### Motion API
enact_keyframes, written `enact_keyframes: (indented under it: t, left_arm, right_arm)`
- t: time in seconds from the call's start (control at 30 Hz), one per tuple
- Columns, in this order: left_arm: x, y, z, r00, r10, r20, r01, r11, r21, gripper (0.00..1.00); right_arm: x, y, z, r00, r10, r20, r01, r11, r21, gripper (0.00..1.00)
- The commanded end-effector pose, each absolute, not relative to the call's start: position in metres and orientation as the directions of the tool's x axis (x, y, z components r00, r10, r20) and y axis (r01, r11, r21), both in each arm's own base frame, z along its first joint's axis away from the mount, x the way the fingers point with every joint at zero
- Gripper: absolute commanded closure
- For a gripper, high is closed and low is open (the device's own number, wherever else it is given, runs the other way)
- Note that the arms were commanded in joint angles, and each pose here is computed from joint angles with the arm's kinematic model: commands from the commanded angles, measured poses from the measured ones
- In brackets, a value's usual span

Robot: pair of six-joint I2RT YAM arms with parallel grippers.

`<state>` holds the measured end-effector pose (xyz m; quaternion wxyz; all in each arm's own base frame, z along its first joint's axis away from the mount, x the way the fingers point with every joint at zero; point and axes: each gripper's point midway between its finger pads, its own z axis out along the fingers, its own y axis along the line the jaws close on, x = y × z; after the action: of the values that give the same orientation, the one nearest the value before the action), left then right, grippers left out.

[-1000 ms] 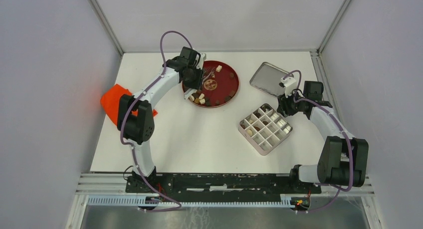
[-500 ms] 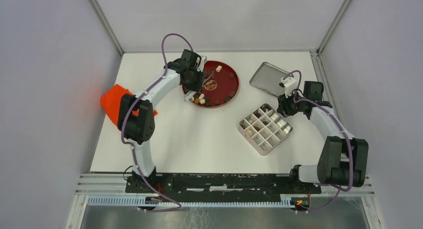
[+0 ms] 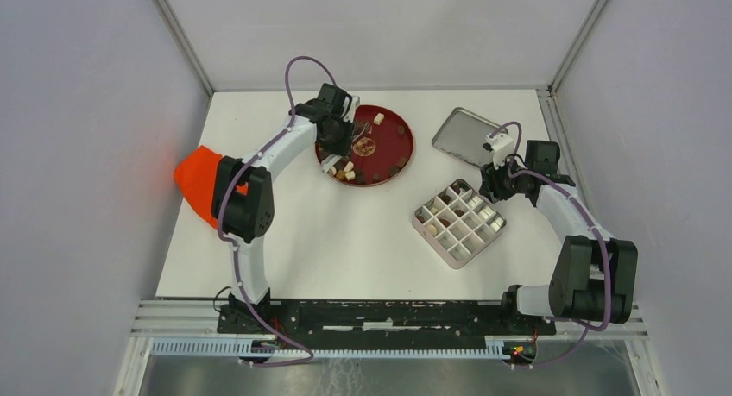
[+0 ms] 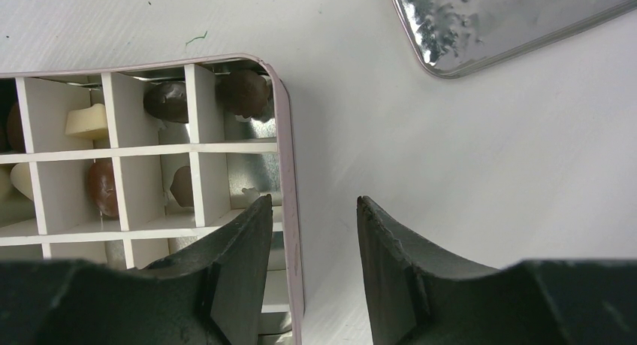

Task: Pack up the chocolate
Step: Pick up the fake chocolate from the plate.

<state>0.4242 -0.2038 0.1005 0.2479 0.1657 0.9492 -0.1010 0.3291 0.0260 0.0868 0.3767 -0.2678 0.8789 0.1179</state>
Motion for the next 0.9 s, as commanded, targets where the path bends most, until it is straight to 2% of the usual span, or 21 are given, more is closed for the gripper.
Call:
enact_keyframes:
  t: [0.0, 0.57, 0.87]
  left_arm:
    - [0.4403, -0.21, 0.1128, -0.809, 0.235, -0.539, 0.344, 0.933, -0.11, 0.63]
    - [0.4435, -0.2098, 0.115, -0.816, 0.238, -0.527, 0.341, 0.934, -0.105, 0.61]
    - [0.4498, -0.2154, 0.1114, -0.817, 0.239, -0.525, 0.346, 0.931, -0.115, 0.57]
  right_arm:
    - [0.3337, 0.0271, 0.0965, -0.536, -0.391, -0.748, -0.576, 0.817, -0.014, 0.49]
    - [0.3334, 0.0268, 0.0962, -0.535, -0.392, -0.748, -0.577, 0.816, -0.015, 0.49]
    - [0.3334, 0.0264, 0.0966, -0.535, -0.391, -0.749, -0.576, 0.817, -0.015, 0.48]
